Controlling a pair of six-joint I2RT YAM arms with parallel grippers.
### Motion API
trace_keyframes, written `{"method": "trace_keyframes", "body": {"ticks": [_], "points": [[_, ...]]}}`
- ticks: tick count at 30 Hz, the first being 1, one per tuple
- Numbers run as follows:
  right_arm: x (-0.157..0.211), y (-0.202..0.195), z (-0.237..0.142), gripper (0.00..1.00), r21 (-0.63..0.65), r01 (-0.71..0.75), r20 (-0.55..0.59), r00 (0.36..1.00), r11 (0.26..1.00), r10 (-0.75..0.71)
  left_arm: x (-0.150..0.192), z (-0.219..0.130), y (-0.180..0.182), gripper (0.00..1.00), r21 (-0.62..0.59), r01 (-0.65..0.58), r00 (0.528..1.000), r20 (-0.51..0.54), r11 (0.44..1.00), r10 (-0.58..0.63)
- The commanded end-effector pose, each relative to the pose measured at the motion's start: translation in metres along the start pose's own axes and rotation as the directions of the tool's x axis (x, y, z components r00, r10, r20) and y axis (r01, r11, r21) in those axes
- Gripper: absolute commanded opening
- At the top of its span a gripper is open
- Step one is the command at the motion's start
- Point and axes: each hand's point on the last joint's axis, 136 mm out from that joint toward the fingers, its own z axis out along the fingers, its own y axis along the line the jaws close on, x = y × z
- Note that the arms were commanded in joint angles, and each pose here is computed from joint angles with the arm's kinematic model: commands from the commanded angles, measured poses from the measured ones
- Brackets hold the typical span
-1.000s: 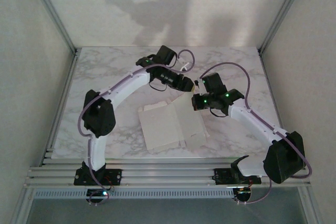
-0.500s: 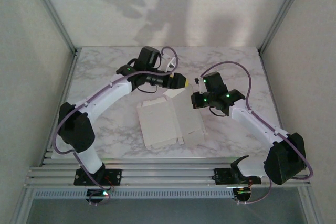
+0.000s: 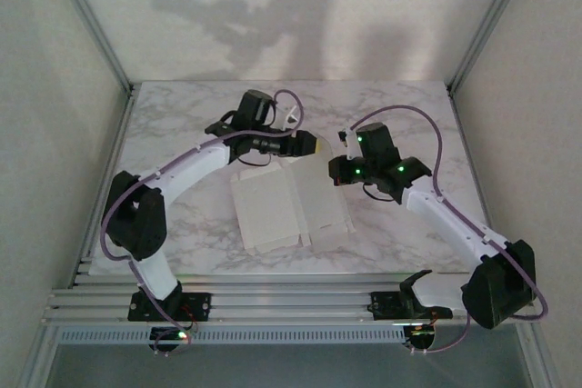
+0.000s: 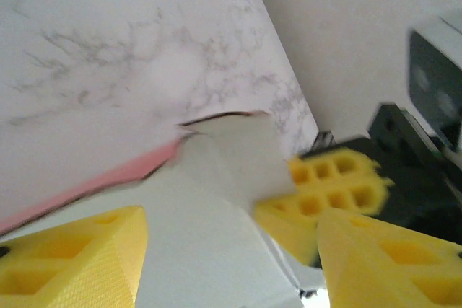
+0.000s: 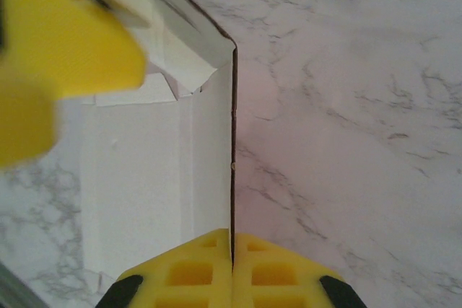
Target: Fold the paper box
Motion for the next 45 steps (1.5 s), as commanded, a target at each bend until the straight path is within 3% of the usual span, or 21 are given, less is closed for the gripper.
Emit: {"method": "trace_keyframes", "body": {"ticks": [1,12,17,24,38,45], "points": [[-0.004,0.018,-0.007,0.00,-0.106,-0.022,0.013,1.000,0.994,0.024,-0.024,-0.010,-0.009,0.63,0.051,-0.046,0.996,0.085,0.998,0.042],[-0.013,0.042,-0.018,0.00,-0.303,-0.061,0.036,0.997,0.951,0.075,-0.046,-0.028,-0.035,0.63,0.202,-0.090,0.985,0.162,0.975,0.058],[-0.010,0.035,-0.015,0.00,-0.257,-0.064,0.011,0.998,0.964,0.069,-0.049,-0.029,-0.051,0.62,0.263,-0.121,0.987,0.132,0.957,0.089],[-0.008,0.030,-0.012,0.00,-0.236,-0.065,0.007,0.998,0.970,0.068,-0.045,-0.018,-0.048,0.57,0.249,-0.121,0.993,0.026,0.961,0.118],[-0.008,0.025,-0.009,0.00,-0.207,-0.064,0.001,0.998,0.976,0.066,-0.030,-0.014,-0.041,0.53,0.250,-0.101,0.992,-0.053,0.963,0.118],[-0.006,0.023,-0.006,0.00,-0.201,-0.066,-0.011,0.998,0.977,0.065,-0.019,-0.013,-0.046,0.45,0.285,-0.117,0.984,-0.099,0.951,0.151]]}}
